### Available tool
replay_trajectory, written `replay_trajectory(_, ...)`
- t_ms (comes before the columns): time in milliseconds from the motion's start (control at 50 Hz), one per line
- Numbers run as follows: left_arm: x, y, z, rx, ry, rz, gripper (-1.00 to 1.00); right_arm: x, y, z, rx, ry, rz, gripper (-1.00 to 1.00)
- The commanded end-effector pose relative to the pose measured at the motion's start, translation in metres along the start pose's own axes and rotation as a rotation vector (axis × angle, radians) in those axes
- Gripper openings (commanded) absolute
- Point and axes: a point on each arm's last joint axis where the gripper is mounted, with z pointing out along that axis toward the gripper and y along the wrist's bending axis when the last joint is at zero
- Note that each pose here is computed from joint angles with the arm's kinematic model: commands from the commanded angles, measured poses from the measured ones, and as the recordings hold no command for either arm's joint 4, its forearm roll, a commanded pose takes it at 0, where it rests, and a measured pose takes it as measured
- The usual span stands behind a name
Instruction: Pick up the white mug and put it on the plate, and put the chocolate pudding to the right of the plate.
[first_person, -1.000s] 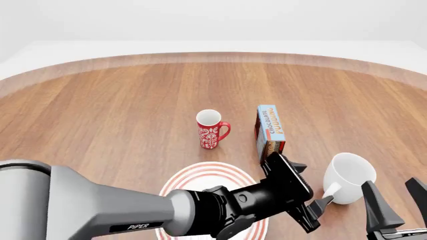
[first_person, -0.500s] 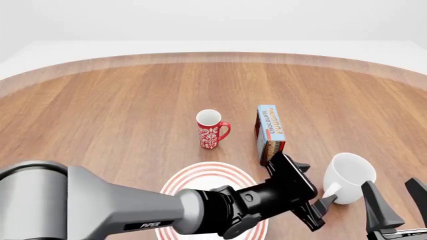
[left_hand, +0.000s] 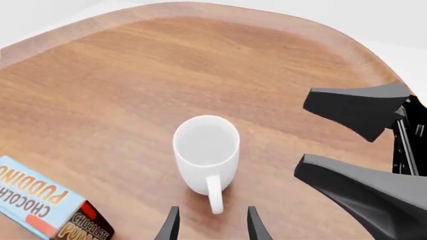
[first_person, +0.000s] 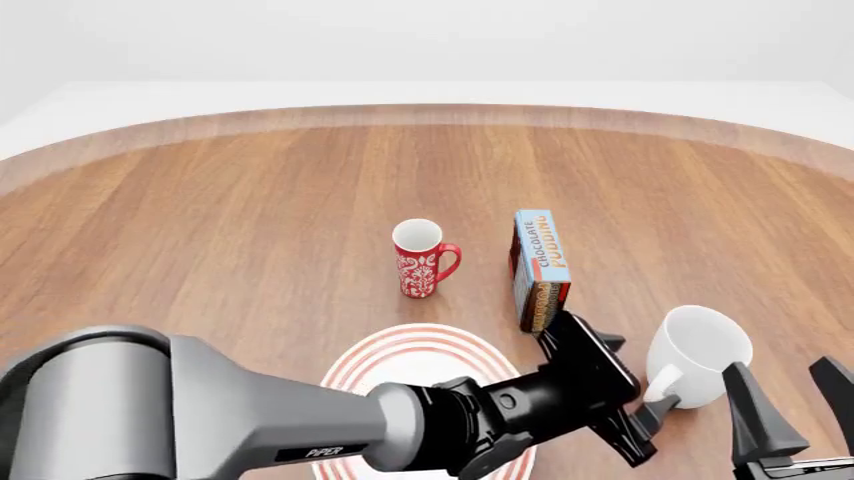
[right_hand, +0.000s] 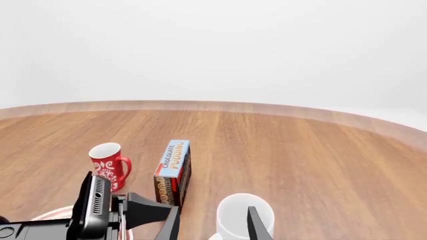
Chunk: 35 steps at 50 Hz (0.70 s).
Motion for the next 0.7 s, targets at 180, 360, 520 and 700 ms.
replay_trajectory(180,0.008,0.001,0.012,-0.002,0.008,-0.014,1.00,0.001,0.000,0.000,0.000,0.003,0.003,1.00)
replay_trajectory(360,0.013,0.004,0.019,-0.008,0.018,-0.018,1.00,0.000,0.000,0.000,0.001,0.002,0.005,1.00)
replay_trajectory(520,0.017,0.004,0.025,-0.009,0.025,-0.020,1.00,0.001,0.000,0.000,0.001,0.003,0.007,1.00)
replay_trajectory(700,0.020,0.001,0.030,-0.002,0.032,-0.023,1.00,0.001,0.000,0.000,0.001,0.004,0.008,1.00)
